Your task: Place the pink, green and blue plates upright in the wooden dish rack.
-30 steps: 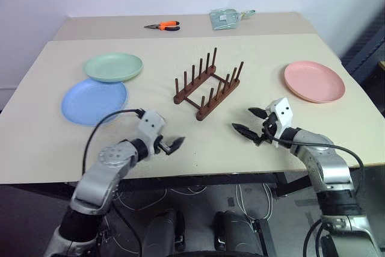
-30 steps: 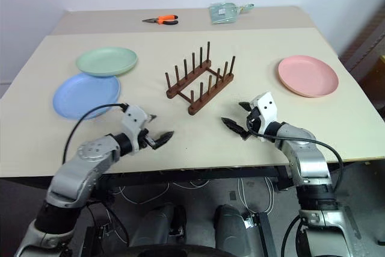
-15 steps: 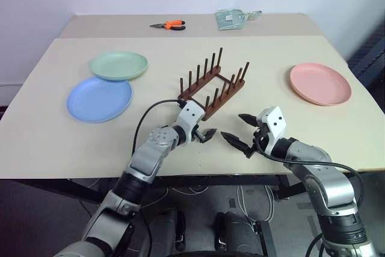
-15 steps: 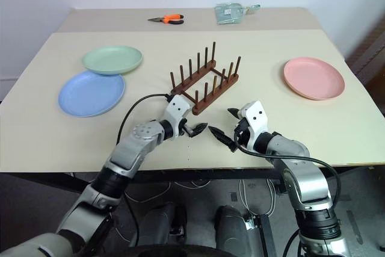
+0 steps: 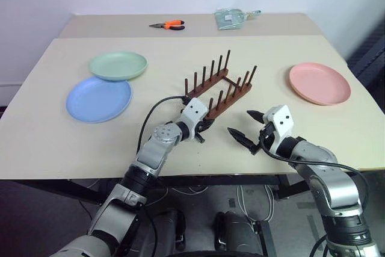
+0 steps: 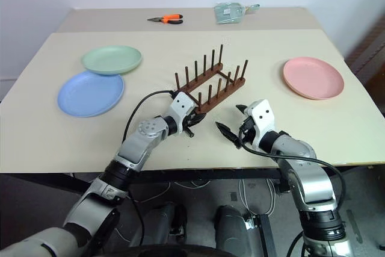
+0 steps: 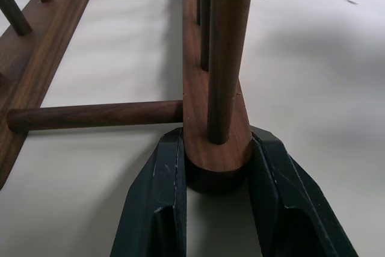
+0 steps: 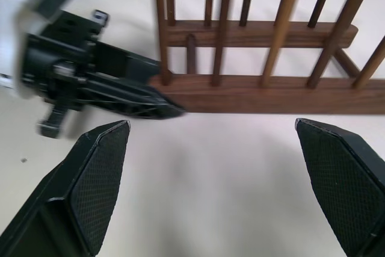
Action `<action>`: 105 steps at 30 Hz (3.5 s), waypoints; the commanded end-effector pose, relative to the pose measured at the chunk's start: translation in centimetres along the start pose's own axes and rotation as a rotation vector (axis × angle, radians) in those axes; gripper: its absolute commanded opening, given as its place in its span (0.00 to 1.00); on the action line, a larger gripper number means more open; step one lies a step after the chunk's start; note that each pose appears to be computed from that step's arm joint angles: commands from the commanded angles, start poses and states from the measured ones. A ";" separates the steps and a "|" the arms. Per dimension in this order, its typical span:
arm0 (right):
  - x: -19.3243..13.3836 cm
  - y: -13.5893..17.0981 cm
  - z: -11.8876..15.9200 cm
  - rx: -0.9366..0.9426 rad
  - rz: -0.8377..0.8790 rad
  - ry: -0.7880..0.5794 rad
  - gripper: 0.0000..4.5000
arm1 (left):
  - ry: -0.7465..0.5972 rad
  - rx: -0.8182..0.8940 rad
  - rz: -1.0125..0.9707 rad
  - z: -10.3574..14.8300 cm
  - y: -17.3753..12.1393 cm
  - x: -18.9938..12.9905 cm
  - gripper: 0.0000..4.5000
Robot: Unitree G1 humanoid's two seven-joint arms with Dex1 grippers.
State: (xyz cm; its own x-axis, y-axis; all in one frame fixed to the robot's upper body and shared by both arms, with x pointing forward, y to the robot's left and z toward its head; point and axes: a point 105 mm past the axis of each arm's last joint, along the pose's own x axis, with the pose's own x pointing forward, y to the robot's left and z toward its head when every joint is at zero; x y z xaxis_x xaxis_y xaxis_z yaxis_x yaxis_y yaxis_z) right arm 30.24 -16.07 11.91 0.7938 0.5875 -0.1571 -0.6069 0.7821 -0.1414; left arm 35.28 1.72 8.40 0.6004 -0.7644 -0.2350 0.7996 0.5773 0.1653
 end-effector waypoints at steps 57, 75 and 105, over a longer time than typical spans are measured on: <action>1.4 -9.7 -1.4 -0.192 -0.320 0.128 0.61 | 0.114 -0.116 0.036 -1.7 1.1 -4.3 0.39; -2.8 -20.7 -0.2 -0.487 -0.588 0.385 0.22 | 0.140 -0.189 0.411 -1.8 7.9 0.1 0.39; -0.5 -20.9 0.5 -0.462 -0.484 0.417 0.81 | -0.024 -0.070 -0.009 1.7 0.3 -4.6 0.39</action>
State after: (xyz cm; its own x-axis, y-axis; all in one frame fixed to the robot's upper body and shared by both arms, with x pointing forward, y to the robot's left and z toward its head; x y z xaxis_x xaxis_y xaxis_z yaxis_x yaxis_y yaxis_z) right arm 42.06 -32.40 14.23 0.9370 0.0408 -0.3469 -0.2717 0.7091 -0.6506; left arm 33.53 5.93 9.38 0.6369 -0.7212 -0.2725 0.7599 0.6469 0.0639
